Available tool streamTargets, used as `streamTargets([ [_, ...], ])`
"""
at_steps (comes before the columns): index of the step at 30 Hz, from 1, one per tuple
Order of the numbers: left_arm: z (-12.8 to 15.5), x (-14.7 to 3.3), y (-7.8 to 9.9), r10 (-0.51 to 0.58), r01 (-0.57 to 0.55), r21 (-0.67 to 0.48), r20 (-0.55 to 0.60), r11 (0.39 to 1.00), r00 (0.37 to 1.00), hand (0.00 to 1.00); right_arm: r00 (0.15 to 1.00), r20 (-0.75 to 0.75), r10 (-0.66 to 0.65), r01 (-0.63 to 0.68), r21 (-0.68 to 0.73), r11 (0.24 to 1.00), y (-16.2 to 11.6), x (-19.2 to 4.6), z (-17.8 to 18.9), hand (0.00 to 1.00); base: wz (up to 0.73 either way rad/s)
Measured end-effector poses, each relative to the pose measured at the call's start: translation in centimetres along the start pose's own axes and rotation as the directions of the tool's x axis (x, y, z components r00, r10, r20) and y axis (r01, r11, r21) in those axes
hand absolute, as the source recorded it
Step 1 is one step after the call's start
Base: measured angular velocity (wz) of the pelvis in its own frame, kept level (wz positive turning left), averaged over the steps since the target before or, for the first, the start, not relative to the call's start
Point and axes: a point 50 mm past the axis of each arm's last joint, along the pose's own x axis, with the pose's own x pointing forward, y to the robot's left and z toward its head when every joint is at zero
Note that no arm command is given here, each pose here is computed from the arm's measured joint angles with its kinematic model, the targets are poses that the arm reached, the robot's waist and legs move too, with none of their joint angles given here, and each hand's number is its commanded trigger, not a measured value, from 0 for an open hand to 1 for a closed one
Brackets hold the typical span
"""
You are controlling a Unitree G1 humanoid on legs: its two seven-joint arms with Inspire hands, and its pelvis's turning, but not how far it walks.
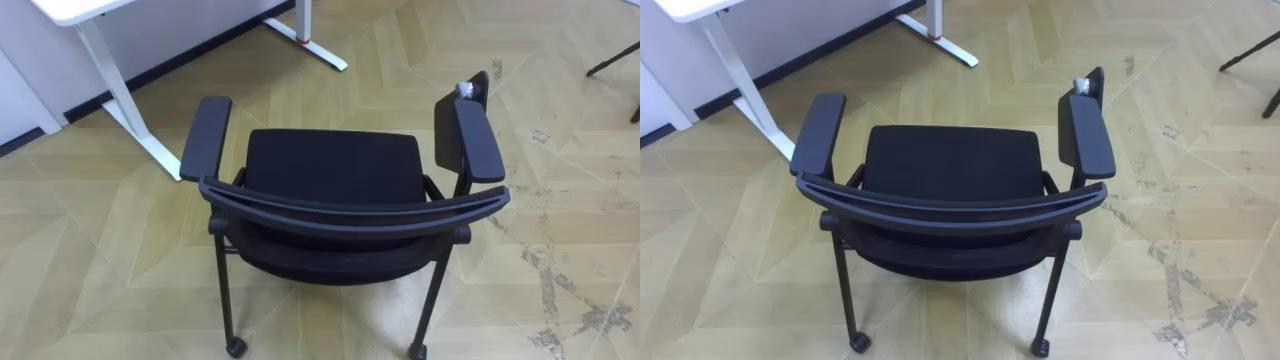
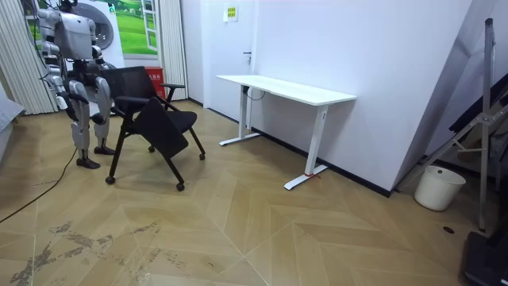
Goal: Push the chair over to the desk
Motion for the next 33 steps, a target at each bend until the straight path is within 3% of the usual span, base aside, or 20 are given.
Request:
streamTargets([
  [23, -0.2, 0.0, 0.1, 0.024, -0.024, -0.005, -0.015, 1.0, 1.0, 0.0, 0.998, -0.01, -0.059, 0.059, 0.061, 0.996, -0.5, -0.1, -0.6, 0.0, 0.0],
  [33, -1.5, -0.3, 0.9, 0.117, -0.123, -0.118, -0.06, 0.985, 0.991, 0.0, 0.996, -0.033, -0.084, 0.086, 0.057, 0.995, -0.8, -0.2, -0.8, 0.0, 0.02],
])
